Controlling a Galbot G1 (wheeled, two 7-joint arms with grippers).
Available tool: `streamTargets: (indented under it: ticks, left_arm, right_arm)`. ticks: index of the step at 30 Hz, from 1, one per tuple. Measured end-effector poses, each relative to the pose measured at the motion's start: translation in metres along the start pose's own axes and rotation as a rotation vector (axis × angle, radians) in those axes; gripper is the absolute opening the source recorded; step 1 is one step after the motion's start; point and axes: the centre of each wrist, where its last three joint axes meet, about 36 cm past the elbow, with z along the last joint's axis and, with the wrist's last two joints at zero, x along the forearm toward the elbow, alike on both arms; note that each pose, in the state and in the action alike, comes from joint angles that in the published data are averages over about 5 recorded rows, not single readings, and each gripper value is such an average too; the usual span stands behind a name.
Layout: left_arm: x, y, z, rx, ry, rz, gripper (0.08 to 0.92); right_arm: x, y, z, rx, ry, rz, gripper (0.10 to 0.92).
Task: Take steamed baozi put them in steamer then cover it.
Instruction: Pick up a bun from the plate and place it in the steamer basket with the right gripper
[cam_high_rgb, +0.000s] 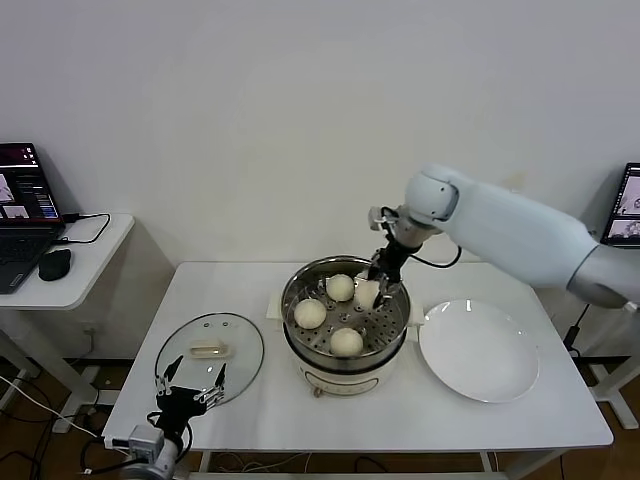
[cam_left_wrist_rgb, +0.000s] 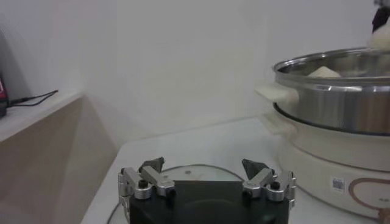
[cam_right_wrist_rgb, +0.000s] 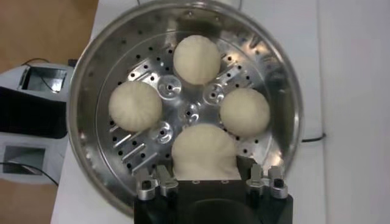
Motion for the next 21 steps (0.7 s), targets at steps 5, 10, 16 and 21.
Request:
streamTargets:
  ticks: [5, 10, 16, 21]
  left_arm:
    - [-0.002, -0.001, 0.001, 0.003, 0.001, 0.003, 0.823]
    - [-0.004, -0.001, 0.002, 0.005, 0.003, 0.005, 0.823]
    - [-0.006, -0.002, 0.003, 0.007, 0.003, 0.008, 0.823]
    - [-0.005, -0.003, 0.001, 0.007, 0.001, 0.011, 0.823]
  right_arm:
    - [-0.008, -0.005, -0.001, 0.002, 0.017, 0.0, 0.645]
    - [-0.016, -0.005, 0.002, 0.003, 0.037, -0.009, 0.645]
    - [-0.024, -0.003, 0.006, 0.0, 0.053, -0.02, 0.645]
    - [-0.029, -0.002, 0.008, 0.0, 0.061, -0.024, 0.645]
